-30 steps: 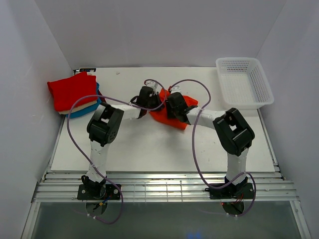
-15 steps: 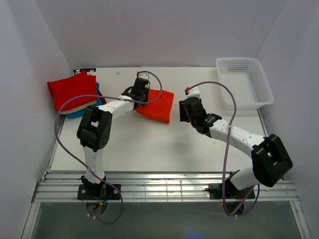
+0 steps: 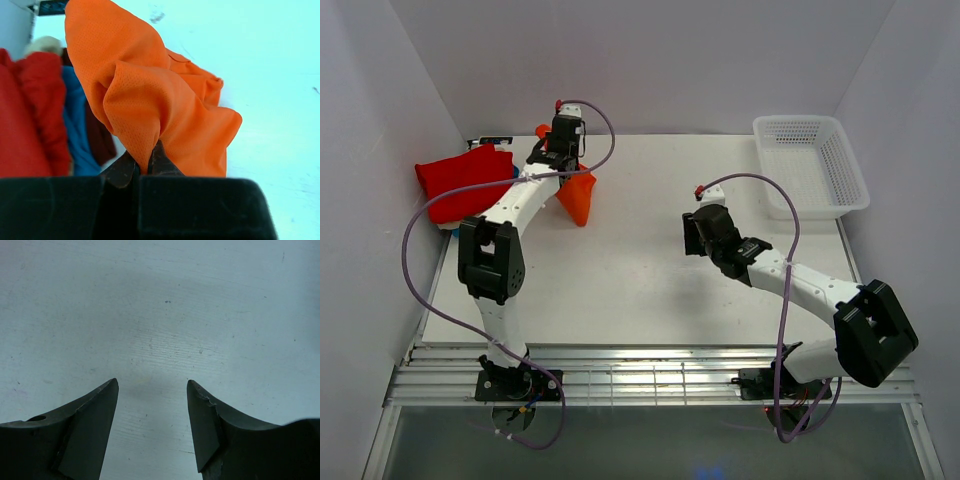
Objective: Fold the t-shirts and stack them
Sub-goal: Put the neatly folded tshirt into the corner of the board with the left arm
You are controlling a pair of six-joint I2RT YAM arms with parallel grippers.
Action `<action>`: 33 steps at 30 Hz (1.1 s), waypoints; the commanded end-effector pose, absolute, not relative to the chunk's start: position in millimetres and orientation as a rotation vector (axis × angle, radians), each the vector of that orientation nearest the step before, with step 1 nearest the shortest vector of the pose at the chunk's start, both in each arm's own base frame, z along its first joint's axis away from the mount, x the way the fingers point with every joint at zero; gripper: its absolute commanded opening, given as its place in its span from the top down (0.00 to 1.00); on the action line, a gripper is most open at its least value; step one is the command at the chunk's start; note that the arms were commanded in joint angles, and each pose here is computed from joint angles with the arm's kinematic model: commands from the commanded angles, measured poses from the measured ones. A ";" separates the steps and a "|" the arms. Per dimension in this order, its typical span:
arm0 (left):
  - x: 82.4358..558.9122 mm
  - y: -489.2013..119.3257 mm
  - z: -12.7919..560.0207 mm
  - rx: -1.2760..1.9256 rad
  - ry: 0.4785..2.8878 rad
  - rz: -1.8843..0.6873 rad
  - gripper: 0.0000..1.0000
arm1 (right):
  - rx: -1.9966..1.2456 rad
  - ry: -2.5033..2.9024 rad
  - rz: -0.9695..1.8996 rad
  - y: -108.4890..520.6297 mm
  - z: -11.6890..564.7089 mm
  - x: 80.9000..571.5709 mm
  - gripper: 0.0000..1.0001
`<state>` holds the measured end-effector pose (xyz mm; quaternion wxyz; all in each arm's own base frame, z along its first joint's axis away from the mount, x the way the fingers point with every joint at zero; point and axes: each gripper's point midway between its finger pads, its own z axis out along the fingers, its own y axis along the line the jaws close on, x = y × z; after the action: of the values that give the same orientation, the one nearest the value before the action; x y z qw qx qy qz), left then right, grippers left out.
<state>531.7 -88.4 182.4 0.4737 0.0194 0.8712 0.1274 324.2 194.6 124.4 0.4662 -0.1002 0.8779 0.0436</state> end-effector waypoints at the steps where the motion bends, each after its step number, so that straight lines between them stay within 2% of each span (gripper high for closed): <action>1: 530.7 -52.8 259.2 0.011 2.011 0.390 1.00 | -0.265 2.119 0.187 204.9 133.8 323.6 0.37; 9: 548.1 5.9 307.9 -0.031 1.950 0.489 1.00 | -0.282 2.117 0.213 207.6 134.5 319.9 0.36; 16: 535.2 53.5 339.9 -0.121 1.908 0.498 1.00 | -0.291 2.124 0.223 209.3 133.3 318.8 0.36; 24: 518.0 113.3 330.9 -0.242 1.916 0.491 1.00 | -0.294 2.121 0.224 207.7 135.4 316.6 0.36; 33: 497.4 178.6 290.0 -0.409 1.950 0.578 1.00 | -0.305 2.127 0.236 210.7 133.7 317.1 0.36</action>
<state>511.1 162.0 257.0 0.4726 -0.1384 0.8383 0.2338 313.6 206.3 123.7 0.4559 -0.1252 0.8772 0.0840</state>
